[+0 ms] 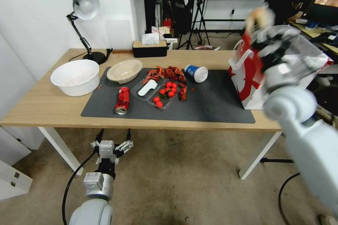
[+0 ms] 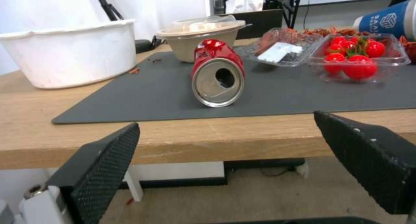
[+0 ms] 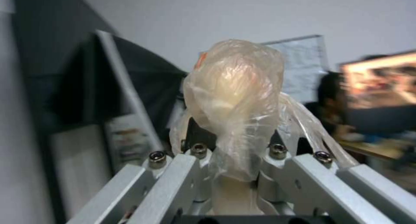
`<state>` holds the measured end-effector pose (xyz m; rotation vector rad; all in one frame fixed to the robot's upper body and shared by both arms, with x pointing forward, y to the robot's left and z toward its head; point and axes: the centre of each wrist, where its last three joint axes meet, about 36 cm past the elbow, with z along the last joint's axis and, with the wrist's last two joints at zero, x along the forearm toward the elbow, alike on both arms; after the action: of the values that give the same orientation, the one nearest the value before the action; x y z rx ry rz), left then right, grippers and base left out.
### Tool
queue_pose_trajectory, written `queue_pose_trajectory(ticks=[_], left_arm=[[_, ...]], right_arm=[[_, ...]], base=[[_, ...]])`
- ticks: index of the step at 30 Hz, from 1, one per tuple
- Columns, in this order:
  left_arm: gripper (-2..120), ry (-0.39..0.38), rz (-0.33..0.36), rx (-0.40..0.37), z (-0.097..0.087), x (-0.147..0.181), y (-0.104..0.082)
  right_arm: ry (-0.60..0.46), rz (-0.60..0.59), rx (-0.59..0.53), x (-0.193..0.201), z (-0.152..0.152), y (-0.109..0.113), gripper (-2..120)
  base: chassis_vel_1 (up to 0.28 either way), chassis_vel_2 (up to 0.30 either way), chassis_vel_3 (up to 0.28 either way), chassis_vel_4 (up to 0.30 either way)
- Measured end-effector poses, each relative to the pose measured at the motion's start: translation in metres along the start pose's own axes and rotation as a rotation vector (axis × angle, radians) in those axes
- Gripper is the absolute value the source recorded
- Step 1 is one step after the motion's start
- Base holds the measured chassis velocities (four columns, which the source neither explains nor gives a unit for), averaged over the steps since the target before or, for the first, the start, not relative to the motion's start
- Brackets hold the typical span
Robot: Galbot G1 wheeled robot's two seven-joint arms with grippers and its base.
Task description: Pick up the trash from the table and place it into the takeout bag.
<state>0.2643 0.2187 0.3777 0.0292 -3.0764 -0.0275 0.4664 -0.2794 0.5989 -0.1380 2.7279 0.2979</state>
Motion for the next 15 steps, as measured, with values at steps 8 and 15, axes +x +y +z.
queue_pose_trajectory(ticks=[8, 15], left_arm=[[100, -0.004, 0.0, 0.001, -0.001, 0.001, -0.001], [100, -0.01, 0.0, -0.013, -0.002, 0.003, -0.001]], right_arm=[[0.019, 0.252, 0.111, -0.043, -0.032, -0.047, 7], [0.229, 0.504, 0.121, -0.062, -0.027, -0.065, 32]], base=[[0.0, 0.0, 0.0, 0.0], [0.0, 0.0, 0.0, 0.0]])
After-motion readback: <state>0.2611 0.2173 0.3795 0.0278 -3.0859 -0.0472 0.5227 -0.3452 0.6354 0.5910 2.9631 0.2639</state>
